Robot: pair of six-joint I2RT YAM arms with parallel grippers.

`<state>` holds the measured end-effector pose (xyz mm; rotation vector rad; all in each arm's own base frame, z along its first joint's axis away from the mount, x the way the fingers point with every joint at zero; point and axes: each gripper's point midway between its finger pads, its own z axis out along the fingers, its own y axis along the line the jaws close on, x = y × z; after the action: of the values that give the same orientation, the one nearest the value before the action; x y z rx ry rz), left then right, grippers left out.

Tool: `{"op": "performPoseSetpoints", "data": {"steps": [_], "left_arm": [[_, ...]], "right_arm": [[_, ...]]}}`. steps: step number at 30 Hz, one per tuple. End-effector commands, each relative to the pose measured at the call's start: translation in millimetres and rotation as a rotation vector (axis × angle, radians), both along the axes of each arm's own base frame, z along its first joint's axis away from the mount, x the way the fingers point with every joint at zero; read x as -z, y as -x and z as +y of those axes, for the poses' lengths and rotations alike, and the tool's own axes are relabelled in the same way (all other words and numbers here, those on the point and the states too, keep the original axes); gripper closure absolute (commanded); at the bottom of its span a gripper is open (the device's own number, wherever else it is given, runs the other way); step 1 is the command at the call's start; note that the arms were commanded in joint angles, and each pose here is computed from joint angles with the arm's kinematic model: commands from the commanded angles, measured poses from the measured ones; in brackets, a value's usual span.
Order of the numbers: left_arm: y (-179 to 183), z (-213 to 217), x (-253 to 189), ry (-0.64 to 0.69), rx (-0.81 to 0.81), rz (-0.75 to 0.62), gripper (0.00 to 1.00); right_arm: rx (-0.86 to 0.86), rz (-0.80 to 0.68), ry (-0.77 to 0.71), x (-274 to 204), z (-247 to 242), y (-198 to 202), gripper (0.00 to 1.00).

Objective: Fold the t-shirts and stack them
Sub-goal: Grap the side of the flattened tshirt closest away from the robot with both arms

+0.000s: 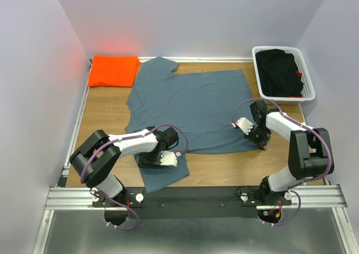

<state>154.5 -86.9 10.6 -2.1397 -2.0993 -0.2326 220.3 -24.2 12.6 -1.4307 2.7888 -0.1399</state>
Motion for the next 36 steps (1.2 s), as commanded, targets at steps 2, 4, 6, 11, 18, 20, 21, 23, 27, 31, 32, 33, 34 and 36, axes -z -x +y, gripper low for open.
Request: {"op": "performPoseSetpoints", "data": {"steps": [2, 4, 6, 11, 18, 20, 21, 23, 27, 31, 32, 33, 34, 36], "left_arm": [[1.3, -5.0, 16.1, 0.048, 0.01, -0.006, 0.59], [3.4, -4.9, 11.9, 0.056, 0.015, 0.001, 0.72], [4.3, -7.3, 5.3, 0.074, 0.014, 0.003, 0.83], [-2.9, -21.8, -33.2, 0.171, 0.019, -0.045, 1.0], [-2.1, -14.9, -59.8, 0.21, -0.008, -0.072, 1.0], [-0.1, -9.6, -64.7, 0.213, -0.012, -0.08, 1.0], [-0.5, -6.2, -66.3, 0.212, -0.023, -0.084, 1.0], [0.1, -0.9, -71.0, 0.221, -0.033, -0.097, 1.0], [-7.2, 7.6, -81.1, 0.239, -0.047, -0.161, 1.0], [-25.6, 10.6, -96.6, 0.267, -0.063, -0.21, 1.0], [-30.9, 10.6, -99.6, 0.27, -0.062, -0.216, 1.0], [-36.9, 9.8, -103.8, 0.275, -0.063, -0.226, 1.0], [-44.2, 10.3, -104.4, 0.268, -0.062, -0.224, 1.0], [-64.9, 8.4, -117.7, 0.29, -0.08, -0.269, 1.0]], "right_arm": [[0.013, -0.013, -0.022, 1.5, 5.1, -7.0, 0.99], [0.014, -0.011, -0.028, -1.3, 6.3, -7.3, 0.99], [0.012, -0.015, -0.035, -5.1, 7.2, -6.8, 0.99], [-0.003, -0.052, -0.055, -24.5, 9.6, -4.3, 1.0], [-0.012, -0.085, -0.06, -40.6, 9.1, 0.3, 1.0], [-0.018, -0.08, -0.056, -42.2, 7.9, 4.5, 0.99], [-0.019, -0.091, -0.055, -45.3, 7.1, 5.7, 0.99], [-0.026, -0.09, -0.056, -48.7, 6.8, 10.2, 1.0], [-0.034, -0.105, -0.064, -59.6, 6.3, 16.7, 1.0], [-0.049, -0.115, -0.055, -66.6, 2.1, 11.2, 1.0], [-0.051, -0.116, -0.056, -67.6, 1.9, 7.2, 0.99], [-0.051, -0.116, -0.055, -68.8, 1.8, 2.9, 0.99], [-0.049, -0.113, -0.064, -69.4, 2.7, -1.2, 0.99], [-0.041, -0.122, -0.075, -74.4, 4.1, -20.4, 1.0]]}}
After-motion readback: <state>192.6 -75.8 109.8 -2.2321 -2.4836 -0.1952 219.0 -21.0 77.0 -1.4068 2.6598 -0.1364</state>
